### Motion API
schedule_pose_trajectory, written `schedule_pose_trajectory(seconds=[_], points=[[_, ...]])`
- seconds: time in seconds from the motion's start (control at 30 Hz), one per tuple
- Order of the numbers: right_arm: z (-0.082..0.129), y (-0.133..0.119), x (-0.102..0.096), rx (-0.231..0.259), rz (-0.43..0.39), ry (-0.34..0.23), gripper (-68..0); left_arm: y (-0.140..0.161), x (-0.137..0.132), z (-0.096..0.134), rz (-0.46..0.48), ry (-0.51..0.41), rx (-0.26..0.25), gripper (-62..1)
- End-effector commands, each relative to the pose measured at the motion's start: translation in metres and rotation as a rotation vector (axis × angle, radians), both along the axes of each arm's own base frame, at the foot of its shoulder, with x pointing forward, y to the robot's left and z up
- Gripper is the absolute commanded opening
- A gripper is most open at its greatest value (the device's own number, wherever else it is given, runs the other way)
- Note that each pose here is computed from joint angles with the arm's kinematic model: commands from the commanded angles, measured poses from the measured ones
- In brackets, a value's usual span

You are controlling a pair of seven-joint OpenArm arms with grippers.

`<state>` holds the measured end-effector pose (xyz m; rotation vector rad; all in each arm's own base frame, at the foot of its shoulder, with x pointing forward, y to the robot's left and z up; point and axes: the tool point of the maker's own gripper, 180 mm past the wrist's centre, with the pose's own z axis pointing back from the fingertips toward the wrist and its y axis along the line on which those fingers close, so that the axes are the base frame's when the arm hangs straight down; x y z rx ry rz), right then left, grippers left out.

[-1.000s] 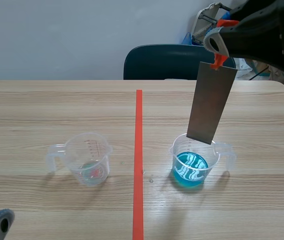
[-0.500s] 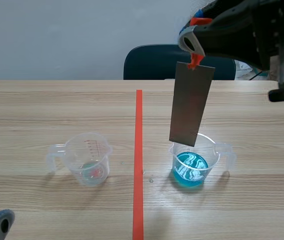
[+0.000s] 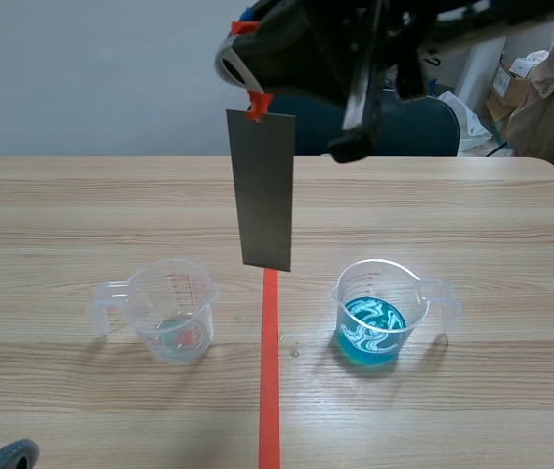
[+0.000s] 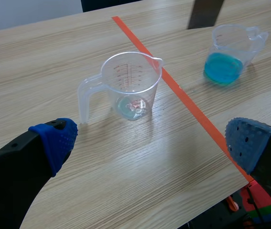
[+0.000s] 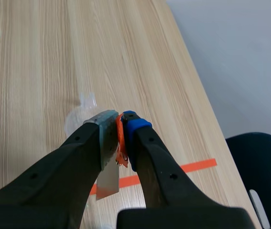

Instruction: Do the redox reaction experiment

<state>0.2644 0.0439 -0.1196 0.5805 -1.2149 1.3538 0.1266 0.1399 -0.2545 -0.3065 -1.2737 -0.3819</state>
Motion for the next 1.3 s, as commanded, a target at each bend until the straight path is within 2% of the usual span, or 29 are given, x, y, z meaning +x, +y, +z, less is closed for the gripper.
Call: schedule_pose_trajectory(seconds=[0.0, 0.23, 0.47, 0.7, 1.27], points=[[0.007, 0.004, 0.006, 0.008, 0.011, -0.019, -66.9, -0.002, 0.002, 0.005, 0.001, -0.025, -0.014, 1.4], [0.008, 0.034, 0.018, 0.03, 0.066, 0.023, -66.9, -0.001, 0.016, 0.012, 0.001, -0.077, -0.013, 1.4], [0.004, 0.06, 0.026, 0.028, 0.095, 0.05, -66.9, -0.001, 0.018, 0.011, 0.001, -0.071, -0.005, 1.4], [-0.003, 0.081, 0.023, 0.031, 0.126, 0.088, -66.9, -0.001, 0.018, 0.01, 0.001, -0.071, -0.005, 1.4], [-0.006, 0.105, 0.006, 0.014, 0.188, 0.081, -66.9, -0.002, 0.017, 0.01, -0.001, -0.07, -0.007, 1.4]])
